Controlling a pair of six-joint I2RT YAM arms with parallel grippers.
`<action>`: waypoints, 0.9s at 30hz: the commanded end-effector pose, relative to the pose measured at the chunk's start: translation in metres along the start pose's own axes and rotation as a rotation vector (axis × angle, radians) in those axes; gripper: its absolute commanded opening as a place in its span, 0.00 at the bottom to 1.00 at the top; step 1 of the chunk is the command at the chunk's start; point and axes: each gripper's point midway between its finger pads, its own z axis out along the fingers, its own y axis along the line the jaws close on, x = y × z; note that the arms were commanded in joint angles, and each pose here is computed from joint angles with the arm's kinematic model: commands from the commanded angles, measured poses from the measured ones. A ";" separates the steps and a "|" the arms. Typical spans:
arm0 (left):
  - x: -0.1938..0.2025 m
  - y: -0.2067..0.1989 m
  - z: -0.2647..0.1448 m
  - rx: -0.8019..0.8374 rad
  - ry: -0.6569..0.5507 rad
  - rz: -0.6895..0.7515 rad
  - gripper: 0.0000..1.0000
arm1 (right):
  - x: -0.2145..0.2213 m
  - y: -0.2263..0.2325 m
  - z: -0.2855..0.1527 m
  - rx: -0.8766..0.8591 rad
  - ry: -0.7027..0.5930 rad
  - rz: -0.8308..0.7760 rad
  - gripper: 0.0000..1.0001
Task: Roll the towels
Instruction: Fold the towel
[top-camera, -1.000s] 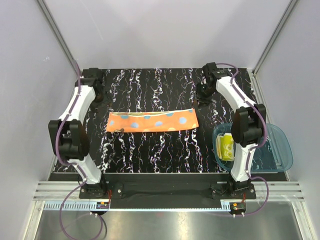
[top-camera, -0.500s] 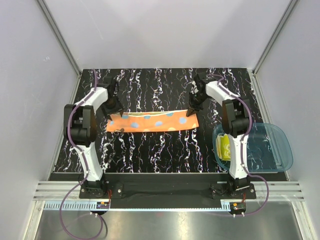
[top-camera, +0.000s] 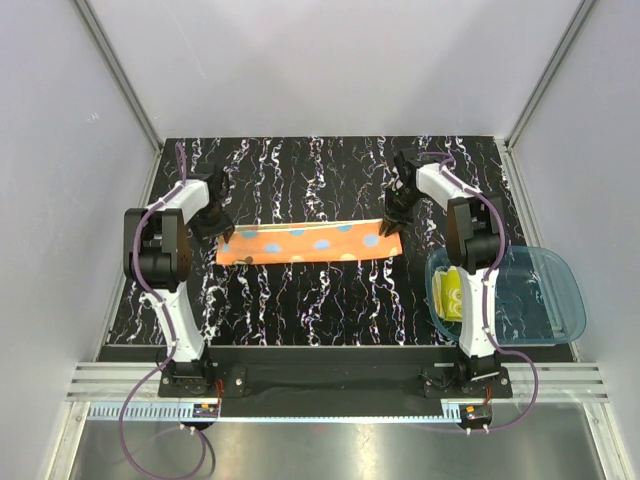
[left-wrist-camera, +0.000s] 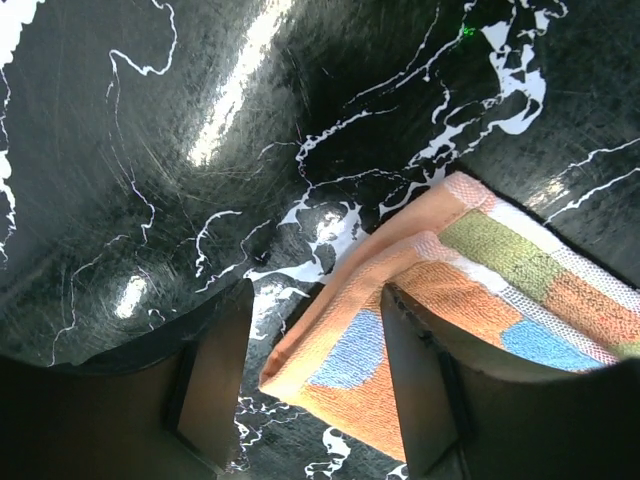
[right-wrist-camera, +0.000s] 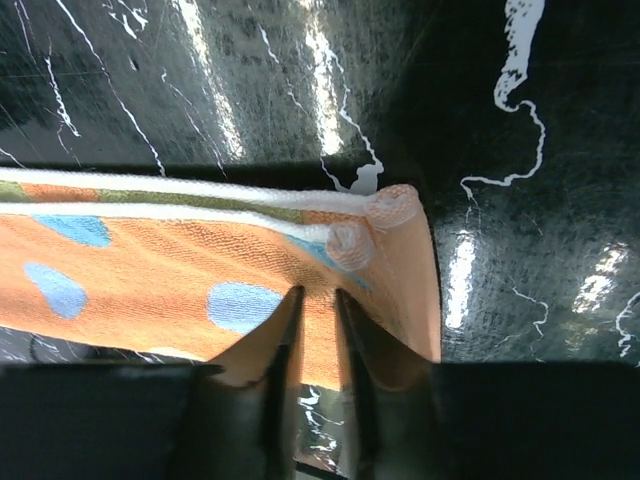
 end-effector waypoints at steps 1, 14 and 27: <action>-0.016 0.017 -0.004 -0.094 -0.068 -0.019 0.57 | -0.003 -0.021 -0.014 0.105 -0.034 -0.005 0.35; 0.001 -0.017 -0.125 0.172 -0.246 0.067 0.59 | 0.017 0.104 -0.115 -0.256 -0.126 -0.191 0.47; 0.052 -0.040 -0.060 0.327 -0.117 0.042 0.48 | 0.107 0.259 -0.077 -0.713 0.163 -0.462 0.00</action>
